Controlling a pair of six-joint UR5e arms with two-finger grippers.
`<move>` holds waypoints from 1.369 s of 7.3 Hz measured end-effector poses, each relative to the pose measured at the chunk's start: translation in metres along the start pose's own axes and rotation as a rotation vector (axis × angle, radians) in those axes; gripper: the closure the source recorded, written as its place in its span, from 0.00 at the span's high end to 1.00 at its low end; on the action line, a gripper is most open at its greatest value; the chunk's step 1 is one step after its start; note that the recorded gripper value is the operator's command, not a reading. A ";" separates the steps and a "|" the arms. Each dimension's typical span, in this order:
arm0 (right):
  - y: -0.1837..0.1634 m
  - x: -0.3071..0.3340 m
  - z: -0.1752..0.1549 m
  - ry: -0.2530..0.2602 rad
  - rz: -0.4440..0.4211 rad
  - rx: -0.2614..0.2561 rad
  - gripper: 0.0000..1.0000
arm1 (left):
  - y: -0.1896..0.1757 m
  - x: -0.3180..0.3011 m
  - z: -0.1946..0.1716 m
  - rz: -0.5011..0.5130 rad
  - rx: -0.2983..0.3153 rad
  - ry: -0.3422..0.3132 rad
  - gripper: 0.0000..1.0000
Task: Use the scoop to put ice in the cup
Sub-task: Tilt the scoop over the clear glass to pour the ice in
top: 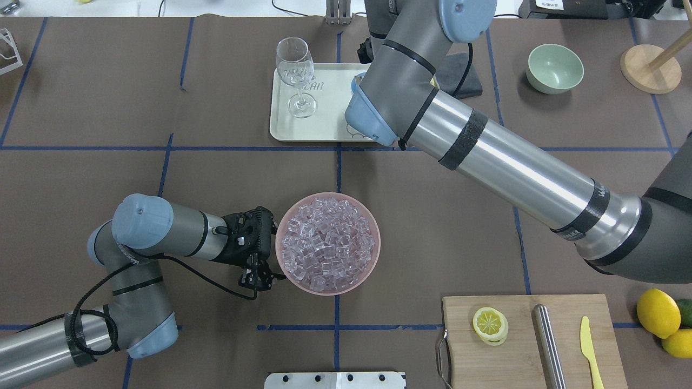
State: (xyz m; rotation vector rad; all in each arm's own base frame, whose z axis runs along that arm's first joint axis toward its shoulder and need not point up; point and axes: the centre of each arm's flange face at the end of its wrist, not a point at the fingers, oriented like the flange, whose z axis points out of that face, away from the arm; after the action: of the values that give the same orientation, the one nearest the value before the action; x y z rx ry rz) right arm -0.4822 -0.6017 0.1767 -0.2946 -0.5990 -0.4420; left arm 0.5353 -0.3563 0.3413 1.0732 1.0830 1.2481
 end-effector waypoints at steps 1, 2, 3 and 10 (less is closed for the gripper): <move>0.002 -0.001 -0.001 0.005 0.007 -0.013 0.00 | 0.003 -0.001 0.001 0.003 0.007 -0.001 1.00; 0.004 -0.003 -0.004 0.010 0.012 -0.023 0.00 | 0.006 -0.001 0.002 0.006 0.012 -0.002 1.00; 0.007 -0.007 -0.011 0.017 0.020 -0.035 0.00 | 0.008 -0.002 0.003 0.006 0.015 -0.002 1.00; 0.007 -0.021 -0.036 0.096 -0.069 -0.158 0.00 | 0.006 -0.001 0.004 -0.015 0.021 0.001 1.00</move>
State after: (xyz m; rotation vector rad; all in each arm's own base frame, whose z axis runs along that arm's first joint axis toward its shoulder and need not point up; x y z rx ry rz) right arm -0.4770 -0.6032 0.1347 -0.4014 -0.4819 -0.5676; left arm 0.5380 -0.3571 0.3479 1.0786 1.1052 1.2277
